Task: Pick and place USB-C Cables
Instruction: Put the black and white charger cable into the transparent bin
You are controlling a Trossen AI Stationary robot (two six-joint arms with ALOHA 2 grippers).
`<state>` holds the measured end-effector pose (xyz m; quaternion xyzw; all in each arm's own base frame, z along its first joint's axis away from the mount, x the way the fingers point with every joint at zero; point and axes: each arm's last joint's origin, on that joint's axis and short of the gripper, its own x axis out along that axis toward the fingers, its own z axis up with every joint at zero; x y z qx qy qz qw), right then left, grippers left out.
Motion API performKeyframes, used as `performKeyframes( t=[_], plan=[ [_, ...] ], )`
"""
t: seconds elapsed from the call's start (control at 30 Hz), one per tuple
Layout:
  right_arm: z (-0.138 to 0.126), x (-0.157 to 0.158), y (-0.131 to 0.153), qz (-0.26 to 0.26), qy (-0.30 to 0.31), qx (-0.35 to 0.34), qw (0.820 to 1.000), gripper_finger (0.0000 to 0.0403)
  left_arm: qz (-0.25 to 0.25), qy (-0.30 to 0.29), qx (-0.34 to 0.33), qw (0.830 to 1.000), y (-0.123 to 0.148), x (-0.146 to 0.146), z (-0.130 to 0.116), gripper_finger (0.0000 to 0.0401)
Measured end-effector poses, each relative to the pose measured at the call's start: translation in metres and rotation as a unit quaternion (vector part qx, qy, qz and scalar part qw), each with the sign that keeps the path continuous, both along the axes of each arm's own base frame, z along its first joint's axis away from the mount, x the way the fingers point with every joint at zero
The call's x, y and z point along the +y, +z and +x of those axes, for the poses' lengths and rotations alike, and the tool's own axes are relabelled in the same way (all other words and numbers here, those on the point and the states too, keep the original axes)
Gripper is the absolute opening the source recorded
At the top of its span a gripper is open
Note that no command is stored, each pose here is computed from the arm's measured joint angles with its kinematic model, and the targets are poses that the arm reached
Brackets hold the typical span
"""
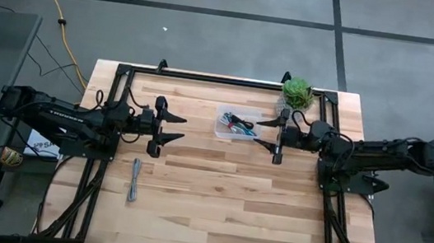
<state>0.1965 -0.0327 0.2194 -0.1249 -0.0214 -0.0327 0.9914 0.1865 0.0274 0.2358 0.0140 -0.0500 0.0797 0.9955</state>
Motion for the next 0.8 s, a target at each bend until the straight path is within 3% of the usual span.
performKeyframes(
  t=[0.57, 0.7, 0.8],
  plan=[
    [0.000, 0.000, 0.000, 0.012, 0.000, -0.001, 1.000, 0.0251, -0.008, -0.001, 0.006, 1.000, -0.001, 0.000, 0.000, 0.0202],
    [0.000, -0.001, 0.000, 0.025, -0.008, -0.002, 1.000, 0.0251, -0.074, 0.008, 0.115, 0.991, 0.008, -0.002, 0.006, 0.0202],
    [0.000, -0.001, 0.001, 0.031, -0.008, -0.005, 0.999, 0.0251, -0.145, 0.044, 0.248, 0.957, 0.017, -0.009, 0.009, 0.0202]
  ],
)
